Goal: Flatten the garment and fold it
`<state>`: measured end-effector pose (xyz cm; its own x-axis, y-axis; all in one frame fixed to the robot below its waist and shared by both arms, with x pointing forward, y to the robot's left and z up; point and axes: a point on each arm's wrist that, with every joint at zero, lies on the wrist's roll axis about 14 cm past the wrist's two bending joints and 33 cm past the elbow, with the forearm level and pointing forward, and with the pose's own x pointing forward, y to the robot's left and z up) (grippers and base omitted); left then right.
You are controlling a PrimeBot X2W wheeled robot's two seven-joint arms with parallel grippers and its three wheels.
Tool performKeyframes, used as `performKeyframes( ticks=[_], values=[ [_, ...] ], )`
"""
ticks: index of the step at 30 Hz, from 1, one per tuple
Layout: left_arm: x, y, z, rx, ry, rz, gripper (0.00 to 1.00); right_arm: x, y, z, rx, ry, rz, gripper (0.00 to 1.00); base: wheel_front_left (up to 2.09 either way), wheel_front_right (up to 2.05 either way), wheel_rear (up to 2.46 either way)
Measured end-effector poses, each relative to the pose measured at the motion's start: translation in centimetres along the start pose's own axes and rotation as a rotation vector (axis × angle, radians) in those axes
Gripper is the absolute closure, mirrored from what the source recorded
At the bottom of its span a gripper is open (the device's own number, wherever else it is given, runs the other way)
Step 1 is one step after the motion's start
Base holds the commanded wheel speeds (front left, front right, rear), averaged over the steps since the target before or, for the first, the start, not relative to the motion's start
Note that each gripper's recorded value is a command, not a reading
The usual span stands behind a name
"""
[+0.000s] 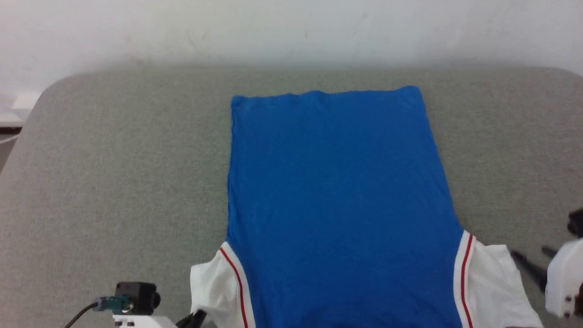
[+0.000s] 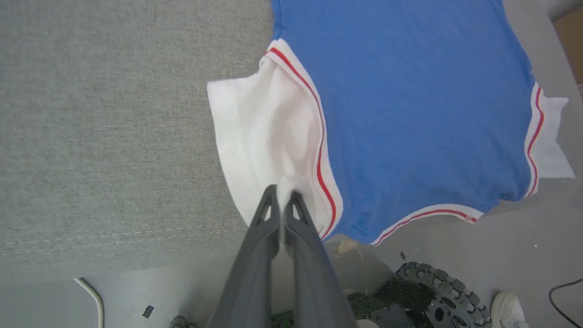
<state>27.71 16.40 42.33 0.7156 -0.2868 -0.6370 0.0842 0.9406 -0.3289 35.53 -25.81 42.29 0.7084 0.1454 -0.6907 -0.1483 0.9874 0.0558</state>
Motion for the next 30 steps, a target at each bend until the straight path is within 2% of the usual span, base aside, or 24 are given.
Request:
performKeyframes(
  ticks=[8, 15, 22, 24, 30],
  values=[
    [1.6, -2.5, 0.2, -0.069, -0.018, -0.028, 1.00, 3.7, 2.7, 10.3, -0.082, -0.083, 0.068, 0.00, 0.00, 0.00, 0.00],
    [3.5, -3.5, -0.4, -0.101, -0.001, -0.027, 1.00, 9.4, 4.6, 16.1, -0.154, -0.025, 0.090, 0.00, 0.00, 0.00, 0.00],
    [5.0, -3.1, -0.9, -0.119, 0.016, -0.010, 1.00, 16.2, 4.8, 18.3, -0.177, 0.101, 0.054, 0.00, 0.00, 0.00, 0.00],
    [5.3, -2.8, -1.0, -0.130, 0.020, 0.006, 1.00, 18.1, 4.7, 18.8, -0.153, 0.123, 0.046, 0.00, 0.00, 0.00, 0.00],
    [5.7, -1.8, -1.3, -0.143, 0.028, 0.044, 1.00, 22.6, 4.8, 18.4, -0.140, 0.188, 0.017, 0.00, 0.00, 0.00, 0.00]
  ],
)
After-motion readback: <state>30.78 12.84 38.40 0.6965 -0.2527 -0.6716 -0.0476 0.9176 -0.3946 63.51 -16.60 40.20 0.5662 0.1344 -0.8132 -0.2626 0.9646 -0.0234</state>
